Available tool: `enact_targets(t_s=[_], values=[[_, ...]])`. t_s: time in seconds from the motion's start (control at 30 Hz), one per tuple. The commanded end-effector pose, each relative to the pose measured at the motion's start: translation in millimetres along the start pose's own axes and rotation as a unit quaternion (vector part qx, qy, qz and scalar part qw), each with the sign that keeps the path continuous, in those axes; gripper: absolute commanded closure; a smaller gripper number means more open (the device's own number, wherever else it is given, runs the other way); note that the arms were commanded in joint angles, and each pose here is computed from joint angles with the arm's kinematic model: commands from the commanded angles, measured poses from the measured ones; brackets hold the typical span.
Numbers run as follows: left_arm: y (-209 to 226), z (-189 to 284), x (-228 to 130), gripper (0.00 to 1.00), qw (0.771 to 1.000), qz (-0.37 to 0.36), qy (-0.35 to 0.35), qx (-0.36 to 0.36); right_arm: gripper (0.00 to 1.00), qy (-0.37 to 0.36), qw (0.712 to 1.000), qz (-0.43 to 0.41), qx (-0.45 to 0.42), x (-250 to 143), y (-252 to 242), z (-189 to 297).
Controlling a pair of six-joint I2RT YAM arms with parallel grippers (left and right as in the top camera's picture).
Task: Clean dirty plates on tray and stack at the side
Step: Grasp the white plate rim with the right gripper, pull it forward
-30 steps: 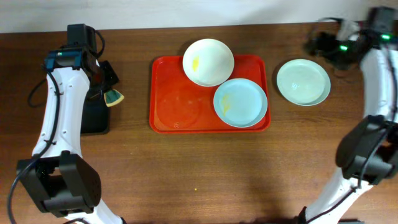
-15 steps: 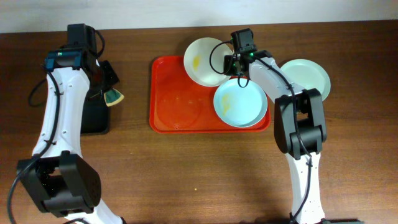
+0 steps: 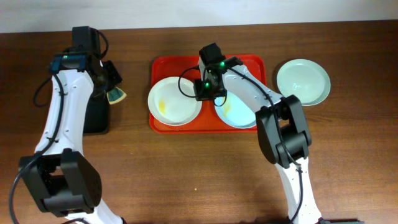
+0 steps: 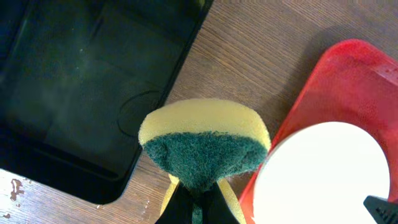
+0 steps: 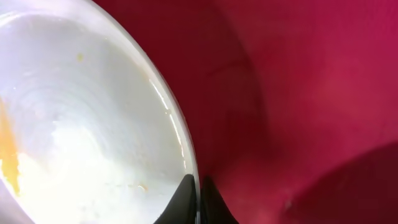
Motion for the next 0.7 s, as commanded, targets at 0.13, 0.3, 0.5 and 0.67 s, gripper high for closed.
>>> enact_targets(t_s=[0.13, 0.3, 0.5, 0.67], values=[[42, -23, 11, 1.0, 0.998, 0.053, 0.011, 0.029, 0.96, -0.02, 0.994, -0.023, -0.106, 10, -31, 30], [91, -95, 38, 1.0, 0.993, 0.11, -0.001, 0.048, 0.96, 0.015, 0.992, -0.037, -0.123, -5, -39, 29], [152, -174, 19, 1.0, 0.982, 0.164, 0.052, 0.079, 0.96, 0.016, 0.982, -0.076, -0.174, -11, -54, 34], [107, -116, 56, 1.0, 0.992, 0.094, 0.003, -0.082, 0.96, 0.017, 0.989, -0.069, -0.131, -10, -36, 26]])
Point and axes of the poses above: each gripper's point midway between its finger pads, its own z axis back along the fingers, its own y axis along the line the jaws close on, x = y × z, the point moved 4 cm from there along z, back along the fingers, and after that the axes turned 4 degrees about -z, right-handed, at the moved point
